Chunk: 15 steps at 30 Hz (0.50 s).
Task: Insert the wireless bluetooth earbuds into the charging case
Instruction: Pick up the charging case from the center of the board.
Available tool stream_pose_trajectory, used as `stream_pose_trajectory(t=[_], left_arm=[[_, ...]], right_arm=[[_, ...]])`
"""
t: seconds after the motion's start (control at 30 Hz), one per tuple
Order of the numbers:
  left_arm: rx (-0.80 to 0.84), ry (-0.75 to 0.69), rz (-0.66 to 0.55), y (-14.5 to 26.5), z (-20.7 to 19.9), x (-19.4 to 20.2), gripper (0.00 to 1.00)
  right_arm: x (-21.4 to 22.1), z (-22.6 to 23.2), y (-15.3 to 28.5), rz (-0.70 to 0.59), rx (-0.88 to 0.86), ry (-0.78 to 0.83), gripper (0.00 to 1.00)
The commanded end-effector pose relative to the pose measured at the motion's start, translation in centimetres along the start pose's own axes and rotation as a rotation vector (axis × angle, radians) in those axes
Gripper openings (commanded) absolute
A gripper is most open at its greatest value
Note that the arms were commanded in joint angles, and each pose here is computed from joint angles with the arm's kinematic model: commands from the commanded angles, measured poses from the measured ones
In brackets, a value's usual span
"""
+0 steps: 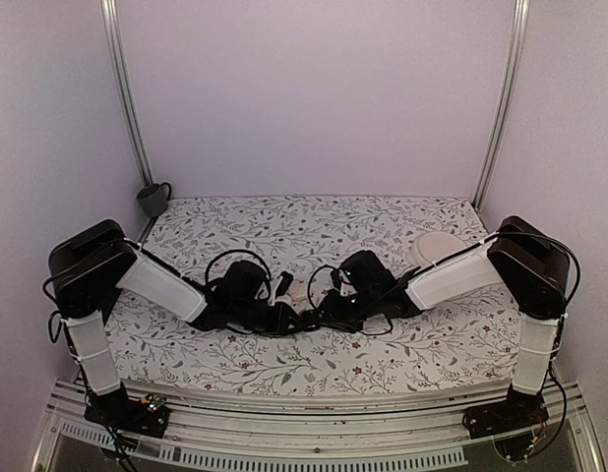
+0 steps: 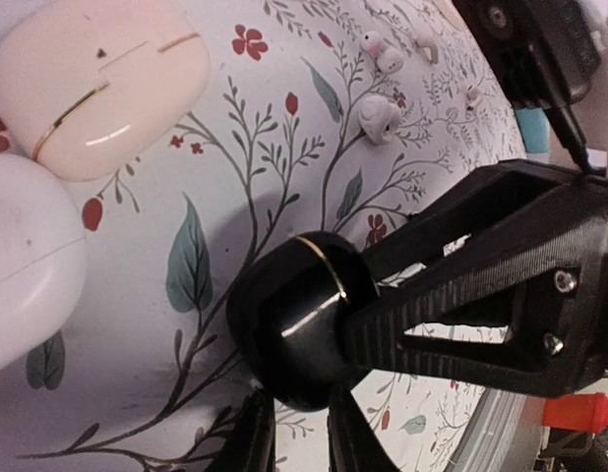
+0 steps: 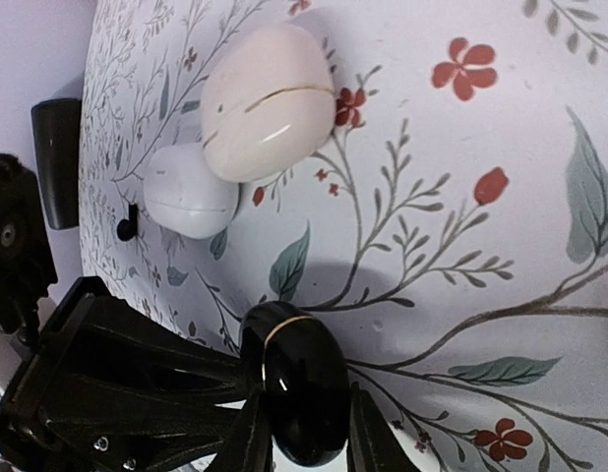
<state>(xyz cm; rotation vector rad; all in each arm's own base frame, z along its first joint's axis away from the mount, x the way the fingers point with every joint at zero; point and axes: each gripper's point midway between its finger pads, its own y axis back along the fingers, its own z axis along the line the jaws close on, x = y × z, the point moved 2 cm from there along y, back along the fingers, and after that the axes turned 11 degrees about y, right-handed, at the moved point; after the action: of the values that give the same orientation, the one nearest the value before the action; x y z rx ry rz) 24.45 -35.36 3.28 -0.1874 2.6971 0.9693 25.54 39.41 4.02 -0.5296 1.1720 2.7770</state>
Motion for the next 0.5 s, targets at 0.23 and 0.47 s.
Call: stream_pose_trajectory(t=[0.23, 0.47], left_arm=[[0.077, 0.034, -0.004, 0.6, 0.4, -1.4, 0.22], [0.159, 0.091, 0.007, 1.1, 0.2, -1.8, 0.26]], right_arm=[[-0.3, 1.9, 0.5, -0.015, -0.132, 0.073, 0.03], [-0.5, 3.0, 0.5, -0.009, -0.229, 0.085, 0.12]])
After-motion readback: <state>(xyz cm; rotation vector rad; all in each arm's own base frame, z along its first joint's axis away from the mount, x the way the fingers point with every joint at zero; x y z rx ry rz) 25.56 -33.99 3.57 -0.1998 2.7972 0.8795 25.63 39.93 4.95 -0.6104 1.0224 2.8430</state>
